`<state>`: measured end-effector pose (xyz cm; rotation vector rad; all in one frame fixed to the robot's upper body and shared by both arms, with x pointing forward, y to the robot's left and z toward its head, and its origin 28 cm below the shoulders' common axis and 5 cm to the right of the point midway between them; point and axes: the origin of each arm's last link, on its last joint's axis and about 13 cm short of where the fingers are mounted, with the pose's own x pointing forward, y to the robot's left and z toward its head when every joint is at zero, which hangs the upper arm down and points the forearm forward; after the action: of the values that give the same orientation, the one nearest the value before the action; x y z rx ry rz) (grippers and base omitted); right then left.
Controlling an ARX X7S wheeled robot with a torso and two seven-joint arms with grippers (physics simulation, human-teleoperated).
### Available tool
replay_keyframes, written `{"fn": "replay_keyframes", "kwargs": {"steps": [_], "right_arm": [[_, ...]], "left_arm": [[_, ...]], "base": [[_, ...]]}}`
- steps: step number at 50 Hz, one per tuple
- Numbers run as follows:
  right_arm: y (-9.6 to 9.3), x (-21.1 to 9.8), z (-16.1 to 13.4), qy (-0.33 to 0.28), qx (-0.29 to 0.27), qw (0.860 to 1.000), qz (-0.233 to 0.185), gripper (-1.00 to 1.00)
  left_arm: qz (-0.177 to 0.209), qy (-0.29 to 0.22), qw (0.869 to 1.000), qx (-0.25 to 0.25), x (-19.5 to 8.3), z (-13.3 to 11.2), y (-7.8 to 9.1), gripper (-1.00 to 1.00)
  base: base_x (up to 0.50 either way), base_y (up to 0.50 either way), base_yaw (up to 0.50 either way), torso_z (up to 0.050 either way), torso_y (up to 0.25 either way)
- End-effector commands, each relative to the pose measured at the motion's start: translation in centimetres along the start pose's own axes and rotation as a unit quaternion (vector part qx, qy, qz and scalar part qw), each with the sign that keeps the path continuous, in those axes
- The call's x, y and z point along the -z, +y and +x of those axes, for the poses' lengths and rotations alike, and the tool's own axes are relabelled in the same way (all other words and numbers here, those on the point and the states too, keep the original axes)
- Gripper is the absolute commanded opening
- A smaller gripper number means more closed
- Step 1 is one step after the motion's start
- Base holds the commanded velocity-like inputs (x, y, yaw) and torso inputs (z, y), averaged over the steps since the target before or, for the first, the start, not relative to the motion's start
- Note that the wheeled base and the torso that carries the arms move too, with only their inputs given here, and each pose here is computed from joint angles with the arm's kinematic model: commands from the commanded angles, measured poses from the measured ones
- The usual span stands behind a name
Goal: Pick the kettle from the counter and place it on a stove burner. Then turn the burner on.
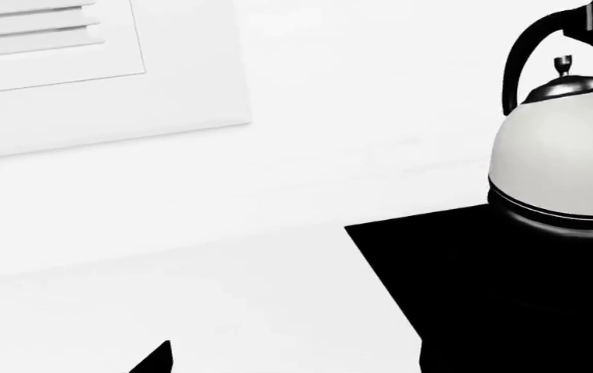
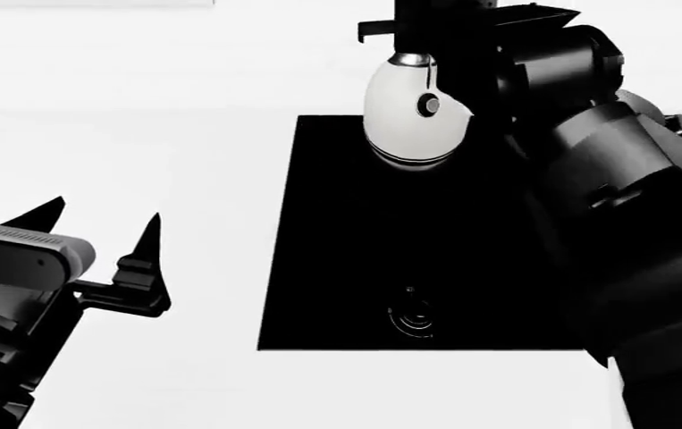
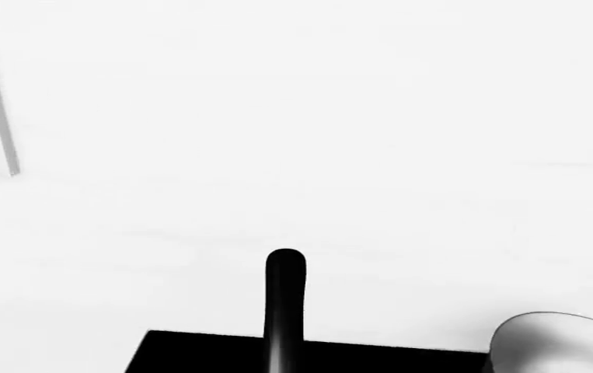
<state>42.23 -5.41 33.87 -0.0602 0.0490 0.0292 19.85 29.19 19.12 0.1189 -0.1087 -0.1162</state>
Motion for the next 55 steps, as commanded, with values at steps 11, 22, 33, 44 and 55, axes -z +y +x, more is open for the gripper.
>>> {"fn": "replay_keyframes", "kwargs": {"steps": [11, 22, 33, 44, 55], "right_arm": [[-0.7, 1.8, 0.8, 0.016, 0.054, 0.998, -0.011, -1.00], [-0.7, 3.9, 1.0, 0.043, 0.052, 0.998, -0.016, -1.00], [-0.7, 4.9, 1.1, 0.056, 0.048, 0.997, -0.017, -1.00], [-0.8, 5.1, 1.1, 0.057, 0.051, 0.997, -0.011, -1.00], [-0.3, 4.6, 1.1, 0.042, 0.034, 0.999, 0.005, -1.00]], "left_arm": [[0.000, 0.002, 1.000, -0.007, 0.1, 0.0, 0.2, 1.00], [-0.003, 0.005, 1.000, -0.003, 0.5, 0.2, 0.1, 1.00], [-0.003, 0.009, 1.000, -0.003, 0.8, 0.5, 0.2, 1.00], [-0.002, 0.011, 1.000, -0.005, 0.8, 0.6, 0.2, 1.00], [-0.003, 0.014, 1.000, -0.011, 0.9, 0.6, 0.5, 1.00]], "base": [[0.00, 0.00, 0.00, 0.001, 0.001], [0.00, 0.00, 0.00, 0.000, 0.001], [0.00, 0.00, 0.00, 0.000, 0.000], [0.00, 0.00, 0.00, 0.001, 0.001], [0.00, 0.00, 0.00, 0.000, 0.001]]}}
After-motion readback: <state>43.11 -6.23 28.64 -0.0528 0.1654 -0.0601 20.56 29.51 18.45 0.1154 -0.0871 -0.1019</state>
